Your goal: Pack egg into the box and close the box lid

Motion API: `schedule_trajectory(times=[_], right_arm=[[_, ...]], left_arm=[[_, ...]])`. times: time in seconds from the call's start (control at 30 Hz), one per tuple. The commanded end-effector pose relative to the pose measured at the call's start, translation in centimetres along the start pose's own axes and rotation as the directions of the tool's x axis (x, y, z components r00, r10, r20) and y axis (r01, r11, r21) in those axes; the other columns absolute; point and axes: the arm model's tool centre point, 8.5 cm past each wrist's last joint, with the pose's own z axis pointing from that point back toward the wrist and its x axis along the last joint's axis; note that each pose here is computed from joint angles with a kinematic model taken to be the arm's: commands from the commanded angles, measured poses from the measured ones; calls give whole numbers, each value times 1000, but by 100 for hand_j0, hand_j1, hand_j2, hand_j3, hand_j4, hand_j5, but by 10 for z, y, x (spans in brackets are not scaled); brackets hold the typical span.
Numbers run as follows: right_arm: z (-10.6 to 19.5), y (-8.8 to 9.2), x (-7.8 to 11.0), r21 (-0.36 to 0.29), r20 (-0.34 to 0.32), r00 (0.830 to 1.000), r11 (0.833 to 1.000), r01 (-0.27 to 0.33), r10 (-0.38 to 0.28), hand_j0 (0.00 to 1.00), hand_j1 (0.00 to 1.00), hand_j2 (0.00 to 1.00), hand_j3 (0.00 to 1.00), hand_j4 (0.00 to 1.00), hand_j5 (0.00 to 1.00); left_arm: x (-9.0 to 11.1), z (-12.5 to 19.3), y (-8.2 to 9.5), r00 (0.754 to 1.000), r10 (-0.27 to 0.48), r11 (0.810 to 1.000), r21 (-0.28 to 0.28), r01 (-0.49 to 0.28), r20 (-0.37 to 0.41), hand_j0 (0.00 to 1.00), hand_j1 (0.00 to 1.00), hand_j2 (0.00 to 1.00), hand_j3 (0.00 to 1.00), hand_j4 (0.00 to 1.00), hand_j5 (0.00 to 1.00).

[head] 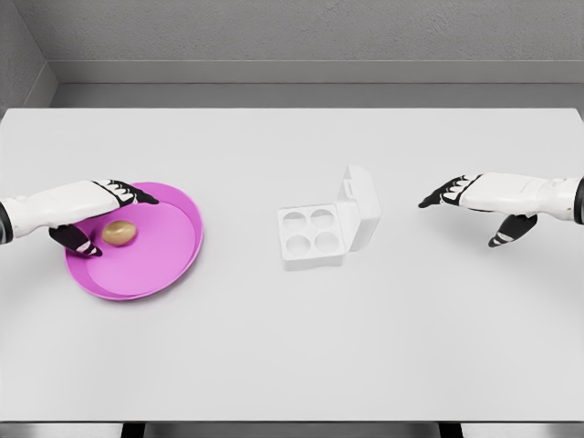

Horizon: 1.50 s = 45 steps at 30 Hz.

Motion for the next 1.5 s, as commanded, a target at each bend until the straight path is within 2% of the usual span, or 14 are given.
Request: schedule_trajectory(times=[0.0,0.13,0.27,0.3,0.8,0.87,1.0,1.07,1.13,1.37,1.47], right_arm=[[1,0,0,-3,0,1000,1000,5,-5,100,100,100,100,100,100],[-1,3,1,9,3,1000,1000,7,-7,100,100,100,100,100,100],[-1,4,1,11,4,1000,1000,7,-7,100,100,100,100,100,100],[1,3,0,11,-1,1000,1000,6,-6,100,100,100,100,100,100],[2,3,0,12,-1,1000,1000,3,-3,100,100,100,100,100,100],[1,3,0,12,0,1000,1000,3,-3,100,100,100,100,100,100],[0,3,1,11,3,1000,1000,4,-4,100,100,100,100,100,100],[-1,3,1,10,4,1000,1000,4,-4,100,100,100,100,100,100],[-1,3,0,10,3,1000,1000,5,-5,100,100,100,100,100,100],[0,3,0,11,2,1000,1000,5,-5,100,100,100,100,100,100],[0,3,0,9,1,1000,1000,4,-4,100,100,100,100,100,100]], left_arm=[[0,0,1,1000,5,1000,4,-5,0,100,100,100,100,100,100],[-1,2,0,1000,7,1000,2,-7,-2,90,90,90,90,90,90],[0,1,0,1000,6,1000,2,-6,1,90,90,90,90,90,90],[0,1,0,1000,7,1000,3,-7,1,85,85,85,85,85,85],[0,1,-1,1000,7,1000,1,-7,1,88,88,88,88,88,88],[0,1,-1,1000,7,1000,1,-7,1,82,82,82,82,82,82],[2,0,-6,1000,13,1000,-6,-13,6,63,63,63,63,63,63],[2,1,-8,1000,15,1000,-9,-15,5,59,59,59,59,59,59],[1,2,-9,1000,18,1000,-11,-18,4,49,49,49,49,49,49],[1,3,-12,1000,21,1000,-19,-21,1,48,48,48,48,48,48],[1,3,-13,1000,23,1000,-19,-23,2,43,43,43,43,43,43]])
